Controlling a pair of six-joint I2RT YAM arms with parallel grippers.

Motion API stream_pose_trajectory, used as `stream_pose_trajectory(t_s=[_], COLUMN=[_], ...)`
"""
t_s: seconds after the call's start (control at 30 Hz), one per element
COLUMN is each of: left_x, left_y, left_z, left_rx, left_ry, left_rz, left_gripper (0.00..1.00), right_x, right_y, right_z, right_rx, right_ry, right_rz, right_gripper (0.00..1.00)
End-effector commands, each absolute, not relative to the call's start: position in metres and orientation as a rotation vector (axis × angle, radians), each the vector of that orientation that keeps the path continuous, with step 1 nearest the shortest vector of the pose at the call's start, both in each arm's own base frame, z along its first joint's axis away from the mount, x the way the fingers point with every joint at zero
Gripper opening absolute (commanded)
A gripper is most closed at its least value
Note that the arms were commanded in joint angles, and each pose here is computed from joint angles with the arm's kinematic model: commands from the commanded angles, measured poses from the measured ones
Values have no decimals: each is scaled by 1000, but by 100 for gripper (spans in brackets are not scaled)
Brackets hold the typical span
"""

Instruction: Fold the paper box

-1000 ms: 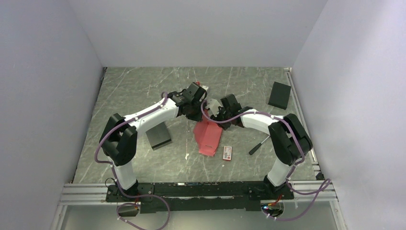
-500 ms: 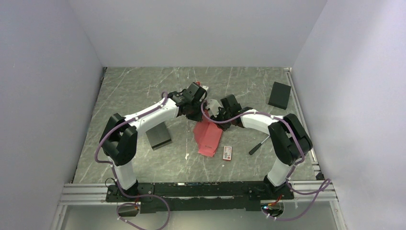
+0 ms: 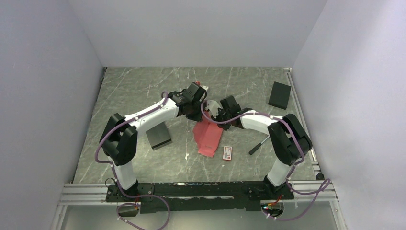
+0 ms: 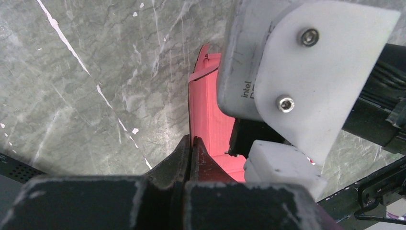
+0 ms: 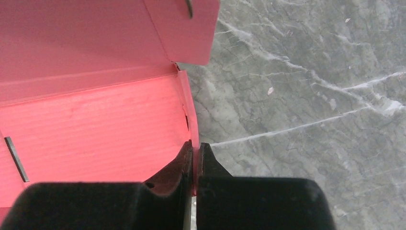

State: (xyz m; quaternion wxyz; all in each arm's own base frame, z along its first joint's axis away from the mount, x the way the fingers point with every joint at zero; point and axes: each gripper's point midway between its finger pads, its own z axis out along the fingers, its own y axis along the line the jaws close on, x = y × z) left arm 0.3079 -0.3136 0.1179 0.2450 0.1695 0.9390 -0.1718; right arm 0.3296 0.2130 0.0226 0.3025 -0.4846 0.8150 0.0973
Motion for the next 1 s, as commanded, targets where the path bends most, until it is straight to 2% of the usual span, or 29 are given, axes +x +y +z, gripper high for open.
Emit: stream_pose_trajectory(t_s=[0.0, 0.1, 0.13, 0.2, 0.3, 0.4, 0.47, 0.7, 0.77, 0.83, 0.97], left_x=[283, 282, 282, 282, 283, 286, 288, 296, 298, 302, 308], left_y=[-370, -369, -368, -364, -358, -355, -354, -354, -354, -350, -341], left_z=[152, 149, 147, 143, 140, 139, 140, 139, 139, 140, 139], left_rx=[632, 627, 625, 622, 611, 601, 594, 569, 569, 554, 533], left_ry=[2427, 2434, 2439, 2452, 2461, 2469, 2469, 2469, 2470, 2471, 2477], left_rz=[-766, -776, -771, -753, -719, -693, -677, -635, -625, -585, -501], left_gripper=[0, 0, 0, 0, 0, 0, 0, 0, 0, 0, 0], right_x=[333, 329, 329, 333, 341, 341, 341, 345, 344, 344, 346], right_y=[223, 224, 225, 228, 227, 224, 218, 178, 170, 161, 150], right_z=[13, 8, 9, 22, 55, 84, 100, 124, 125, 124, 118], right_rx=[-1376, -1395, -1382, -1326, -1235, -1169, -1126, -948, -877, -811, -716], right_ry=[2104, 2144, 2160, 2172, 2141, 2102, 2089, 2115, 2147, 2178, 2218], right_rz=[114, 143, 166, 252, 341, 420, 474, 590, 655, 709, 778], right_gripper=[0, 0, 3, 21, 42, 58, 63, 64, 60, 51, 45])
